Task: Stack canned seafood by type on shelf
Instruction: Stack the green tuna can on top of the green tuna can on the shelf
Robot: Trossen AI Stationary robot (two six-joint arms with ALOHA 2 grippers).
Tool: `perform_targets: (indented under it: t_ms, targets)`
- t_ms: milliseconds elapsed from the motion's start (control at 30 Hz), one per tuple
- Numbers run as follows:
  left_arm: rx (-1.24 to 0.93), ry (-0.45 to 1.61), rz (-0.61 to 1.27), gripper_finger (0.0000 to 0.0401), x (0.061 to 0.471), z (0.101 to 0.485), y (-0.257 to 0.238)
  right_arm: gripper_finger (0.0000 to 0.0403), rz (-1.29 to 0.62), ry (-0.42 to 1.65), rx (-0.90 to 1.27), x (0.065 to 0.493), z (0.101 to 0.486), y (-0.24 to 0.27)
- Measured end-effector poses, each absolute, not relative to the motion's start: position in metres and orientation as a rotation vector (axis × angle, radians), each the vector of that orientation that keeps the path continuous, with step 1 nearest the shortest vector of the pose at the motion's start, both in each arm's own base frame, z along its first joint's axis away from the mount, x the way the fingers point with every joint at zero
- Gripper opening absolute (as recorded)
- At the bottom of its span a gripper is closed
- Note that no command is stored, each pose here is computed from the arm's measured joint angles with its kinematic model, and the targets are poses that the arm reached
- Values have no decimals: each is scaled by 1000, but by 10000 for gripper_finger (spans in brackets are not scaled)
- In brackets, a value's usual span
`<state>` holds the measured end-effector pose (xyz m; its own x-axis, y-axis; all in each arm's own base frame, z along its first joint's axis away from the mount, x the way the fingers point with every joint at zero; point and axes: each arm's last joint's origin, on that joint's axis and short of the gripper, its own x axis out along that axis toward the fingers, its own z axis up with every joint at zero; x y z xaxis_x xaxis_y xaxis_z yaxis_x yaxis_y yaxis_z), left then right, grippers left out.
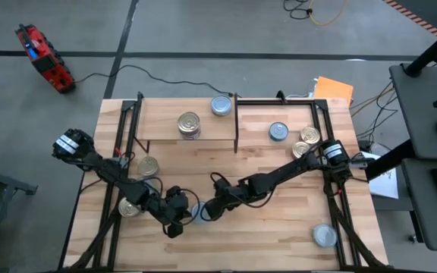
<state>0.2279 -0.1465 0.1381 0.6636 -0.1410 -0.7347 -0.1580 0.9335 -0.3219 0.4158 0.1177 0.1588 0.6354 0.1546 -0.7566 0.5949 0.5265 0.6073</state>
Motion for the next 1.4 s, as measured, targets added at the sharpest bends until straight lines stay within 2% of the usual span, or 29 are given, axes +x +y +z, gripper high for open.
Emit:
perform_targets:
  t_ms: [533, 767, 900, 1067, 1400]
  targets:
    - [-398, 857, 20, 0, 225, 136, -145, 288, -262, 817, 1043, 419, 131, 119]
    - [-320, 768, -2, 0, 236, 157, -150, 305, -263, 819, 1042, 419, 130, 119]
    - [-257, 820, 27, 0, 236, 141, -148, 305, -263, 820, 1042, 419, 130, 119]
    - [-340, 832, 63, 0, 233, 131, -151, 303, -250, 833, 1048, 419, 130, 119]
    - [-375, 781, 113, 0, 227, 115, -164, 327, -228, 833, 1033, 420, 131, 118]
